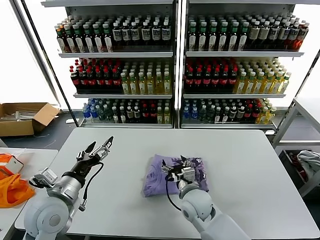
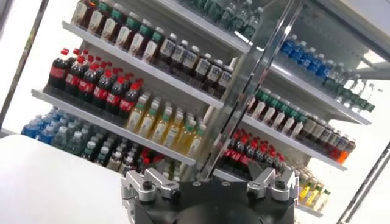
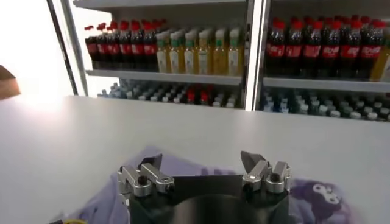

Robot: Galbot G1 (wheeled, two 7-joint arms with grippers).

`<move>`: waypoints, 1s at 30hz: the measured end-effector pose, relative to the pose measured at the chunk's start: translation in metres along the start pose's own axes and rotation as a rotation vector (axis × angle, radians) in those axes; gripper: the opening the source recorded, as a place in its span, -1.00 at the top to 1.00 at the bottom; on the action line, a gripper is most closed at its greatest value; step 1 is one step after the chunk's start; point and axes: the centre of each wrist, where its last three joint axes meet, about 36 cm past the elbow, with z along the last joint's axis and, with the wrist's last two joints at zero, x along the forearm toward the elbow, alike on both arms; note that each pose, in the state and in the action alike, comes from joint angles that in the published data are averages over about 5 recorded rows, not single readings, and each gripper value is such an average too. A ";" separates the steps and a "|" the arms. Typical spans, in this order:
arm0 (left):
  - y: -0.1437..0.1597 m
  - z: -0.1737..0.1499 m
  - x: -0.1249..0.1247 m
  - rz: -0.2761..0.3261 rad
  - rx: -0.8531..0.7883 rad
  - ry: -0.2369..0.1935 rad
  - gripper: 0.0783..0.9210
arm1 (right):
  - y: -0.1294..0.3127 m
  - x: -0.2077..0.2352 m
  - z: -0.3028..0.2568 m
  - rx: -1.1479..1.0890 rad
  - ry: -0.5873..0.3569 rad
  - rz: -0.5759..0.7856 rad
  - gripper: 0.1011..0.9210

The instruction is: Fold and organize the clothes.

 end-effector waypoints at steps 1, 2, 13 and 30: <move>0.000 0.001 0.000 0.000 0.001 0.000 -0.77 | 0.003 -0.002 0.003 0.004 0.007 0.003 -0.76; 0.000 0.001 -0.001 0.000 0.002 0.001 -0.77 | 0.006 -0.004 0.006 0.007 0.013 0.006 -0.76; 0.005 0.002 0.003 -0.007 -0.001 0.003 -0.77 | 0.012 -0.002 0.010 0.042 -0.044 0.012 -0.76; 0.025 0.003 0.020 -0.030 -0.069 -0.030 -0.77 | -0.073 0.086 -0.002 -0.075 -0.339 0.033 -0.76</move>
